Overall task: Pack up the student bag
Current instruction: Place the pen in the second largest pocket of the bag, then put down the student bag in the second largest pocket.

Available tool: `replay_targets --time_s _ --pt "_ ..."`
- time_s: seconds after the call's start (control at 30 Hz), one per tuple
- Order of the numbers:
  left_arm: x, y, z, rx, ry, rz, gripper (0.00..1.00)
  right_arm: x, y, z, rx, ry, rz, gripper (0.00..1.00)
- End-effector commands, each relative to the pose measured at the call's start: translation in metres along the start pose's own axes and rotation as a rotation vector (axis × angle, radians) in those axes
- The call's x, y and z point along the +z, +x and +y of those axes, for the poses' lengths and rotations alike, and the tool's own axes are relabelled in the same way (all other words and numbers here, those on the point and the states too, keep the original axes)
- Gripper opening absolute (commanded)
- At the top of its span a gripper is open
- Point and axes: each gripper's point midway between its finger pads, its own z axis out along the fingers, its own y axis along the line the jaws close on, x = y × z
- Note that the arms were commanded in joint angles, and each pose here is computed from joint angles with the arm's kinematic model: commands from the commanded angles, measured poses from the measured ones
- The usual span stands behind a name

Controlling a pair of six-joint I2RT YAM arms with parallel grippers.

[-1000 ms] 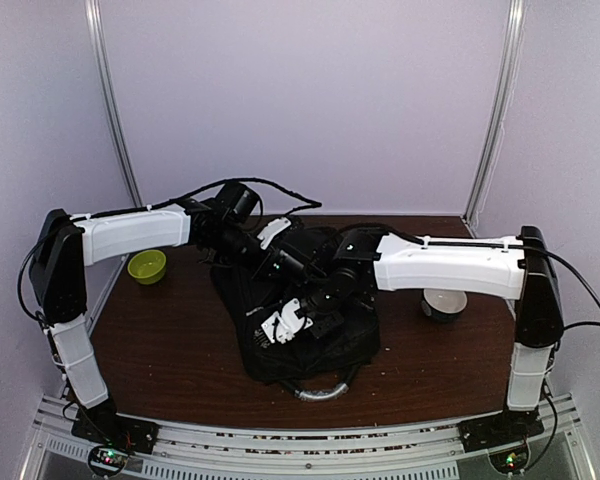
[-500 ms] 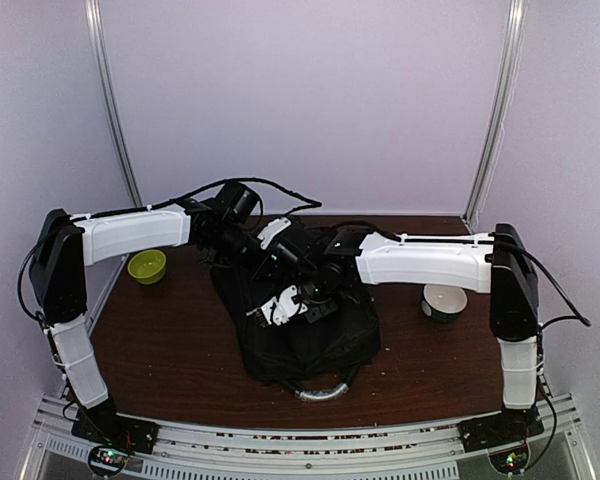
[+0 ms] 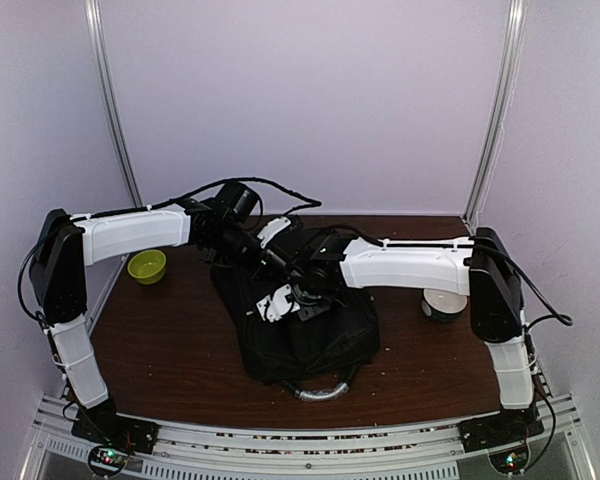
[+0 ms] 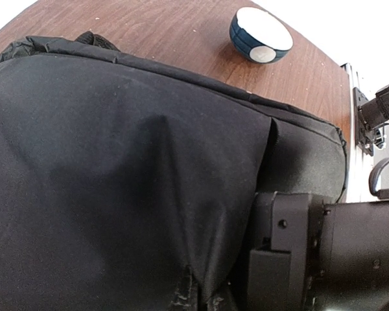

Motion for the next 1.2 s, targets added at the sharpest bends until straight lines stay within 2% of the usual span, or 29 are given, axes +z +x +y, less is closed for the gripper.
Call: replay_targets --time_s 0.0,0.2,0.43,0.73,0.9,1.0,1.17 --pt "-0.009 -0.032 -0.030 0.061 0.103 -0.090 0.00 0.026 0.022 -0.019 0.077 0.100 0.126 0.21" --pt "-0.009 -0.032 -0.032 0.063 0.106 -0.089 0.00 0.022 0.029 -0.046 0.146 0.281 0.151 0.36" --pt "-0.008 -0.032 -0.030 0.063 0.099 -0.088 0.00 0.003 0.032 -0.049 0.209 0.288 0.117 0.40" --pt "-0.006 -0.031 -0.030 0.054 0.102 -0.083 0.00 -0.027 0.022 -0.012 0.220 0.150 0.005 0.43" --pt "-0.007 -0.031 -0.030 0.054 0.101 -0.081 0.00 -0.047 0.009 0.016 0.172 0.035 -0.097 0.44" --pt "-0.007 -0.031 -0.032 0.055 0.112 -0.081 0.00 -0.052 0.006 0.026 0.170 -0.022 -0.116 0.41" --pt "-0.006 -0.030 -0.032 0.052 0.113 -0.078 0.00 -0.069 -0.003 0.054 0.150 -0.180 -0.199 0.22"
